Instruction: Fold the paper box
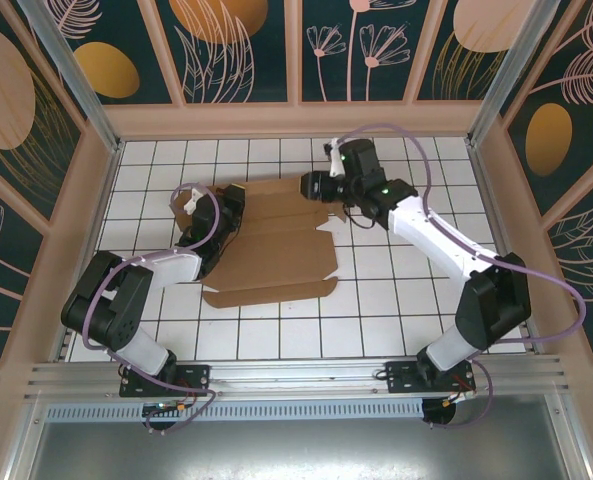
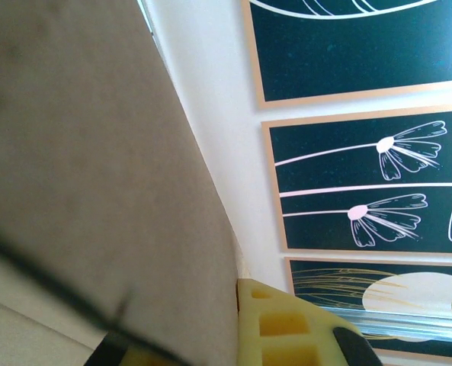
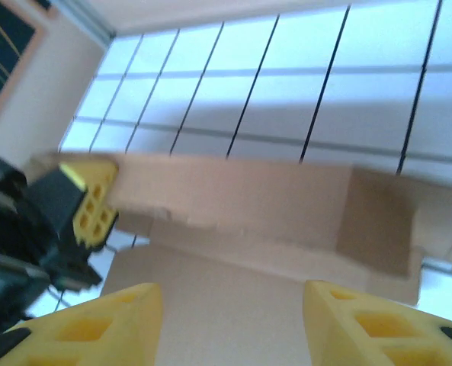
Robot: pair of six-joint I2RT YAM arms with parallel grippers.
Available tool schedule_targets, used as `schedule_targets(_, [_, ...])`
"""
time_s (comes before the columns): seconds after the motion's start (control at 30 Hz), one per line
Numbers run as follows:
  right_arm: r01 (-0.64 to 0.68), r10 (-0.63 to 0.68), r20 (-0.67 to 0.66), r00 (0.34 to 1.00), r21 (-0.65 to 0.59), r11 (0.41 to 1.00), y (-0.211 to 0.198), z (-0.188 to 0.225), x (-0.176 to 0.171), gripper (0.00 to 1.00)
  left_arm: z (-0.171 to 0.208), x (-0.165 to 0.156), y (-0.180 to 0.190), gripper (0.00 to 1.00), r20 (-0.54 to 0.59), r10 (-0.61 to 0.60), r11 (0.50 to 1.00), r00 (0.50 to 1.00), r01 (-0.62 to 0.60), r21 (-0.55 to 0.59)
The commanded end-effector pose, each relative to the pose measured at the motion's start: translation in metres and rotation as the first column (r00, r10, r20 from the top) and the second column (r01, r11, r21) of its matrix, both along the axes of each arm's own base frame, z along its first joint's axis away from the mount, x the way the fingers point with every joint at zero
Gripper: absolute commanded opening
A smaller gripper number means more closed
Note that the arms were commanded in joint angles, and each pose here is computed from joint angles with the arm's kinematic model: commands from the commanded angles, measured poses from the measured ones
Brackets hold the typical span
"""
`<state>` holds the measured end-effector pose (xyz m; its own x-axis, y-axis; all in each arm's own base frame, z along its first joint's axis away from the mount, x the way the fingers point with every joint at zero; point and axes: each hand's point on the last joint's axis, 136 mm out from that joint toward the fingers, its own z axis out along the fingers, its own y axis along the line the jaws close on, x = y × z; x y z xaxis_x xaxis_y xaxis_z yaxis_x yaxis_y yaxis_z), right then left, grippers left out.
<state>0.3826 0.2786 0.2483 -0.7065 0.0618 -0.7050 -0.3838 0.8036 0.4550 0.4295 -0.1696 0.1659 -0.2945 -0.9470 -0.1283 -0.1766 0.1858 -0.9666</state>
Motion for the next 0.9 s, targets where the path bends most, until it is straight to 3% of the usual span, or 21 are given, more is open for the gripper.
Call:
schedule_targets(0.0, [0.112,-0.117,-0.088,0.989,-0.057,0.992,-0.011,-0.024,0.018,0.53,-0.023,-0.005,0.0,0.0,-0.051,0.003,0.999,0.999,0.0,0.04])
schedule_targets(0.33, [0.15,-0.161,-0.194,0.968,-0.068,0.986,-0.009,-0.065,0.055,0.54,-0.023,-0.006,0.0,0.0,-0.058,0.0,0.999,0.998,0.003,0.048])
schedule_targets(0.63, [0.074,-0.007,-0.298,0.955,0.216,0.974,0.031,-0.065,0.054,0.54,-0.028,-0.005,-0.006,0.0,-0.063,-0.03,0.999,0.998,0.033,0.041])
schedule_targets(0.77, [0.073,0.064,-0.347,0.936,0.366,0.928,0.04,-0.064,0.049,0.49,-0.029,-0.006,-0.007,0.0,-0.062,-0.041,0.998,0.997,0.043,0.038])
schedule_targets(0.87, [0.08,0.064,-0.34,0.938,0.393,0.916,0.036,-0.064,0.048,0.42,-0.027,-0.006,-0.007,0.0,-0.056,-0.042,0.998,0.998,0.044,0.045])
